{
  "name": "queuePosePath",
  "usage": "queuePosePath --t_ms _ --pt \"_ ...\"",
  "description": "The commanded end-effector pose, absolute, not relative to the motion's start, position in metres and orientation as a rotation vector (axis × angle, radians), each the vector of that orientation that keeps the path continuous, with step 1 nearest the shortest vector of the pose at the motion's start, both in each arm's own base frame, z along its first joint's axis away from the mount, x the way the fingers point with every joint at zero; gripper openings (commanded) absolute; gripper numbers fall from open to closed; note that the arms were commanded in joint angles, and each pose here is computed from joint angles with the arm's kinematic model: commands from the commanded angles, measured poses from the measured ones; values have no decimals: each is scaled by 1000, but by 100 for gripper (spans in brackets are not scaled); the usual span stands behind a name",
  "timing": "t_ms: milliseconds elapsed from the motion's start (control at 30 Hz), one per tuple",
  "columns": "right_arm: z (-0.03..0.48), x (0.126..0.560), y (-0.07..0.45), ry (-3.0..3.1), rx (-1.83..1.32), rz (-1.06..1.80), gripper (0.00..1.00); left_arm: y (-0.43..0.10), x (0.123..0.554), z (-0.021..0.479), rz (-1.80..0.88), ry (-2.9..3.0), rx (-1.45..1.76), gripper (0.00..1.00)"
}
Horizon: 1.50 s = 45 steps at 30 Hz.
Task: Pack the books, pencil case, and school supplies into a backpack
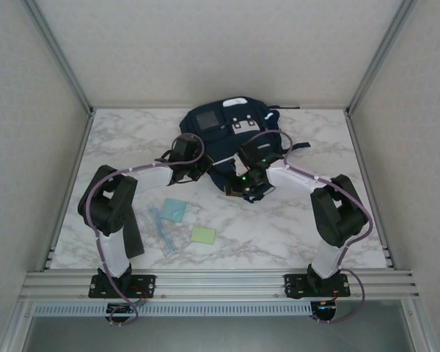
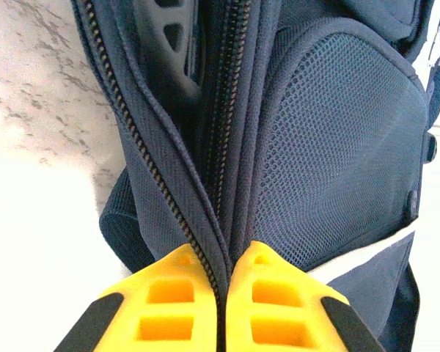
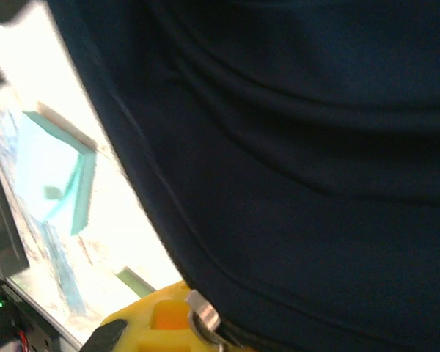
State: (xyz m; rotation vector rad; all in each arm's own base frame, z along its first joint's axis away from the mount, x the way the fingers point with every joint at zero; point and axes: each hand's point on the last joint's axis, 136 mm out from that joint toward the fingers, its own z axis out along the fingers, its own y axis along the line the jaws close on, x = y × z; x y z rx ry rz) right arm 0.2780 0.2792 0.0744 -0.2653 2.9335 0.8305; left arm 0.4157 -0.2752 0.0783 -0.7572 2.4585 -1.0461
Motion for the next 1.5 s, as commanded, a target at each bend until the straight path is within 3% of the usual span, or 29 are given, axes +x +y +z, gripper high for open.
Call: queuePosePath --t_ms 0,267,400,533,733,767,800,833,900,1167,1467 --pt "55 223 211 3217 -152 617 0 -223 440 102 -929 2376 -735 0" --pt "86 289 118 3056 104 269 0 -211 432 95 -906 2465 -650 0" --pt "104 330 104 2940 132 243 0 -202 437 93 -892 2475 -622 0" --pt "109 350 137 2888 40 466 0 -196 453 93 -911 2489 -590 0" --pt "109 337 222 2812 -187 869 0 -200 498 92 -918 2525 -524 1" --pt "109 336 234 2798 -212 912 0 -200 503 94 -907 2531 -524 15" --pt "109 336 248 2780 -236 949 0 -199 505 98 -890 2543 -529 45" --pt "110 335 262 2765 -265 981 0 -196 504 103 -864 2545 -542 65" --pt "113 339 286 2729 -318 1020 0 -183 496 112 -779 2541 -570 98" --pt "126 364 366 2615 -468 1157 0 -137 427 133 -578 2545 -661 100" --pt "133 351 389 2583 -493 1275 0 -180 378 115 -860 2443 -949 100"
